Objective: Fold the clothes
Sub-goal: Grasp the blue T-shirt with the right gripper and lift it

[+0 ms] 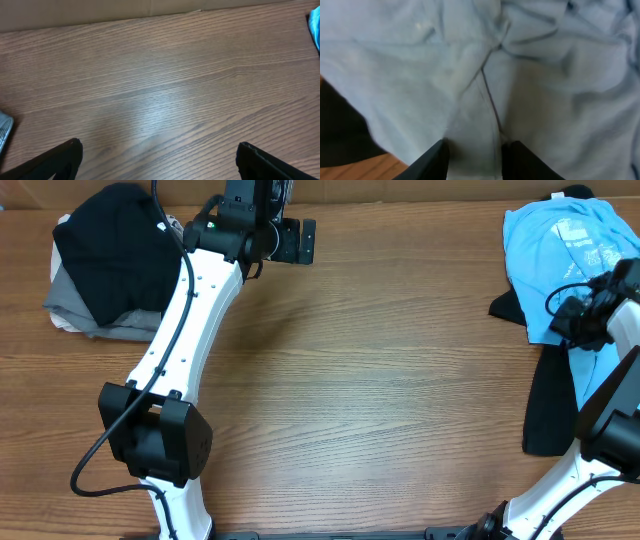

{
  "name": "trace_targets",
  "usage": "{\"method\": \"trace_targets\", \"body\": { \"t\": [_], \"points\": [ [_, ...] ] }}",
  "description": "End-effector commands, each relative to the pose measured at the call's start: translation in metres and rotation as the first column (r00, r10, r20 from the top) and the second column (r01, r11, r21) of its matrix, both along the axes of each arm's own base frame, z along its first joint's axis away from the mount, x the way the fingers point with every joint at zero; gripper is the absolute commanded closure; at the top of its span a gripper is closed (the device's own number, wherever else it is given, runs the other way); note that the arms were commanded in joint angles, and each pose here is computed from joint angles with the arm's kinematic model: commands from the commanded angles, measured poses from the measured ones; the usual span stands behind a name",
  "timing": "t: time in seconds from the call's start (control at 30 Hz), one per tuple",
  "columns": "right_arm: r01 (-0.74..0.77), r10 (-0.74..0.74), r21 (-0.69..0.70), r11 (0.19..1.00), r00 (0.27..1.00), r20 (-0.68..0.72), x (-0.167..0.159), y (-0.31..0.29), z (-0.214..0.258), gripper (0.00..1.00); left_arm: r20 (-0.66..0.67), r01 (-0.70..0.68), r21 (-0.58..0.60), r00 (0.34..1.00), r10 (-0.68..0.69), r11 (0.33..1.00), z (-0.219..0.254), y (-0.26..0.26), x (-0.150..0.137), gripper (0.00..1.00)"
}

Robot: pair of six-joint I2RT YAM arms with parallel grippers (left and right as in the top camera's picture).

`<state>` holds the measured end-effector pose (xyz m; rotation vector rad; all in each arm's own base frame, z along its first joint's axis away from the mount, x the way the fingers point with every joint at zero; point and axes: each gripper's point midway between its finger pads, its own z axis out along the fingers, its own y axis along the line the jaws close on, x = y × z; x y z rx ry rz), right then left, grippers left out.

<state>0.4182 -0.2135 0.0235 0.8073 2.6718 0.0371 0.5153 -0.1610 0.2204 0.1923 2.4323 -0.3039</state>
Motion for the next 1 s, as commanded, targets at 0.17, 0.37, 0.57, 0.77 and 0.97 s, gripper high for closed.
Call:
{"method": "trace_targets", "body": {
  "t": [0.17,0.37,0.57,0.77,0.97],
  "points": [
    [-0.018,0.017,0.019,1.0,1.0,0.026,-0.002,0.009,-0.017,0.62,-0.004,0.0,-0.015,1.0,0.0,1.0,-0.008,-0.004,0.006,0.0],
    [-0.028,0.027,0.016,0.999,0.996,0.079,0.012,0.006,0.002,0.96,-0.001,0.004,-0.021,1.0,-0.004,1.0,-0.007,-0.005,0.006,0.0],
    [-0.054,0.049,0.025,0.998,0.985,0.163,0.027,0.009,0.047,0.96,0.001,0.017,-0.036,1.0,-0.017,0.999,-0.006,-0.008,0.006,0.0],
    [-0.096,0.079,0.058,0.994,0.967,0.241,0.028,0.025,0.101,0.96,0.036,0.045,-0.073,0.998,-0.043,0.996,0.006,-0.016,0.01,0.0],
    [-0.133,0.115,0.046,0.99,0.951,0.287,0.02,0.042,0.155,0.96,0.087,0.044,-0.088,0.995,-0.037,0.995,0.035,-0.009,0.016,0.0]
  ]
}}
